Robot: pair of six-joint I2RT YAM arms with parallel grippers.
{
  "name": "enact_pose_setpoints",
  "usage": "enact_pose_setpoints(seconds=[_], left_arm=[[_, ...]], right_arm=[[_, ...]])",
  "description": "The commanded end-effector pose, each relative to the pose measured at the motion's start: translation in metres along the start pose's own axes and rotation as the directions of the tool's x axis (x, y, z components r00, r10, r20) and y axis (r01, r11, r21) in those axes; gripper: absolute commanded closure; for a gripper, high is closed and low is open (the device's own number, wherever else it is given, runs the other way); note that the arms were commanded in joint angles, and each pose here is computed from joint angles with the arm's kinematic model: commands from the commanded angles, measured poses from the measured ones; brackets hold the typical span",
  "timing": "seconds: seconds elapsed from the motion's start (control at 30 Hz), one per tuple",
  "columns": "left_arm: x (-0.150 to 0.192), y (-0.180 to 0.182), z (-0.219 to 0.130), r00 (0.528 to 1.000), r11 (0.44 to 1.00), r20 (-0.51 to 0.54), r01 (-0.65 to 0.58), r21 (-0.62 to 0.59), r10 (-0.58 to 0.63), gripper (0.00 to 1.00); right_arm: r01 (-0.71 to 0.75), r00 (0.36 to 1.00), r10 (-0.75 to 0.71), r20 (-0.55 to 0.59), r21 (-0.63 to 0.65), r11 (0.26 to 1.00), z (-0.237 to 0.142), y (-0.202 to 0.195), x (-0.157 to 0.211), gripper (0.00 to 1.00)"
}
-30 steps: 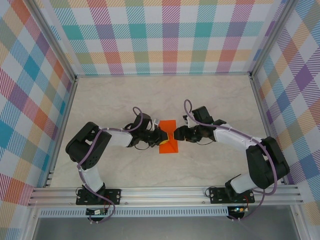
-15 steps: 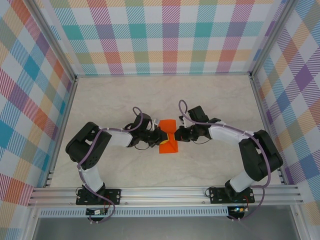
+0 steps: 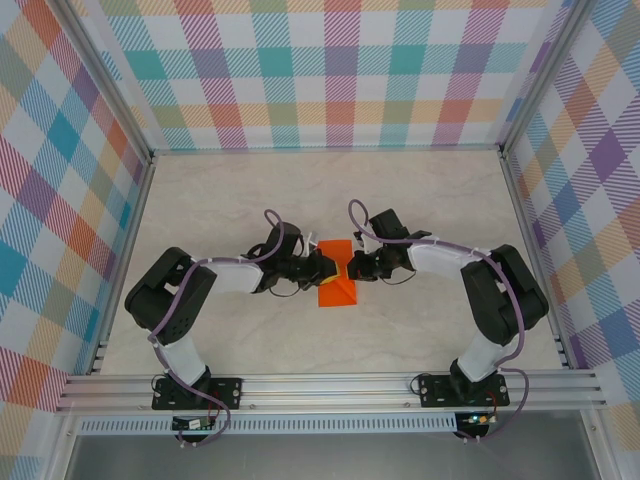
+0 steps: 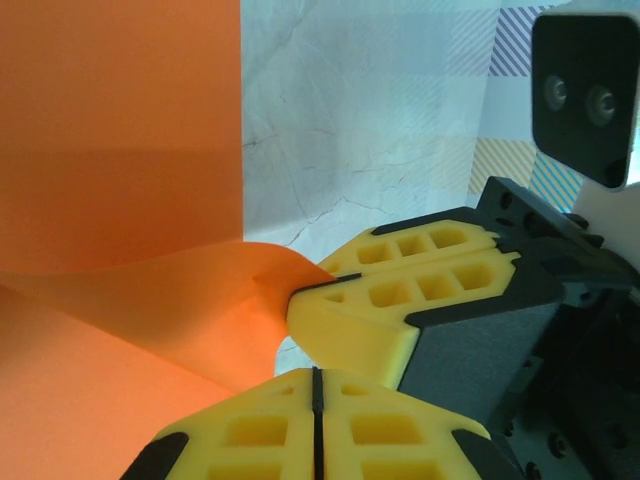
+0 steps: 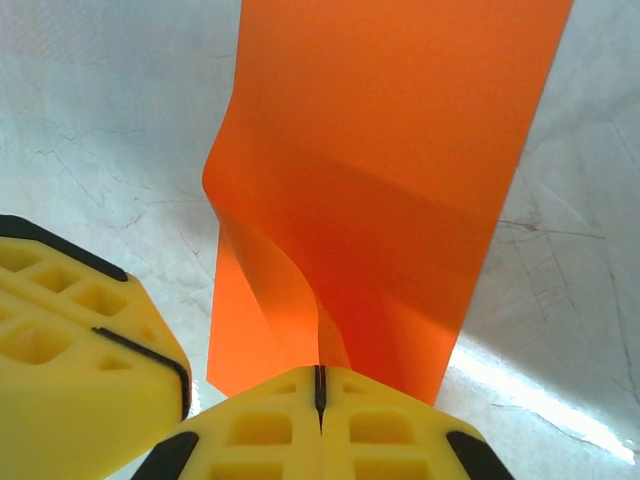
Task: Fold a paper plane with a square sheet of paper (pick it up from the middle)
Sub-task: Fold the triangle a second time at the center of the table.
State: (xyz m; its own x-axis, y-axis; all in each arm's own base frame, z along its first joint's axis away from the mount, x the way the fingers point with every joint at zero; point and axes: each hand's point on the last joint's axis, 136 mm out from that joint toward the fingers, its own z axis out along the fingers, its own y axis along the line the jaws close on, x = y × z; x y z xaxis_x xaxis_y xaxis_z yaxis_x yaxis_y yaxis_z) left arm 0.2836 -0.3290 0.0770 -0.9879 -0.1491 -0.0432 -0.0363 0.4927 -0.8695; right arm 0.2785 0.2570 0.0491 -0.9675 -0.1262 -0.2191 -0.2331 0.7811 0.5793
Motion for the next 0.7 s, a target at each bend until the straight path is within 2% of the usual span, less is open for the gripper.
enact_pose_setpoints(seconds=[0.0, 0.07, 0.2, 0.3, 0.67], left_arm=[[-0.008, -0.008, 0.008, 0.999, 1.0, 0.007, -0.031, 0.003, 0.031, 0.92], [-0.008, -0.008, 0.012, 1.0, 1.0, -0.002, -0.028, -0.002, 0.028, 0.92], [-0.009, -0.005, 0.018, 1.0, 0.999, -0.01, -0.028, -0.024, 0.028, 0.93], [-0.009, 0.0, 0.017, 1.0, 0.998, -0.006, -0.029, -0.058, 0.029, 0.94], [-0.006, 0.011, 0.018, 1.0, 0.996, -0.009, -0.02, -0.082, 0.02, 0.95]], right_arm=[[0.027, 1.0, -0.027, -0.003, 0.01, 1.0, 0.001, 0.001, -0.004, 0.94], [0.02, 1.0, -0.02, -0.009, 0.014, 1.0, 0.002, -0.001, -0.003, 0.91], [0.018, 1.0, -0.018, -0.002, 0.02, 1.0, 0.0, -0.001, -0.005, 0.78], [0.026, 1.0, -0.026, 0.008, 0.01, 1.0, -0.005, 0.002, -0.006, 0.73], [0.032, 0.999, -0.033, -0.012, -0.099, 0.995, -0.006, 0.019, -0.003, 0.73]])
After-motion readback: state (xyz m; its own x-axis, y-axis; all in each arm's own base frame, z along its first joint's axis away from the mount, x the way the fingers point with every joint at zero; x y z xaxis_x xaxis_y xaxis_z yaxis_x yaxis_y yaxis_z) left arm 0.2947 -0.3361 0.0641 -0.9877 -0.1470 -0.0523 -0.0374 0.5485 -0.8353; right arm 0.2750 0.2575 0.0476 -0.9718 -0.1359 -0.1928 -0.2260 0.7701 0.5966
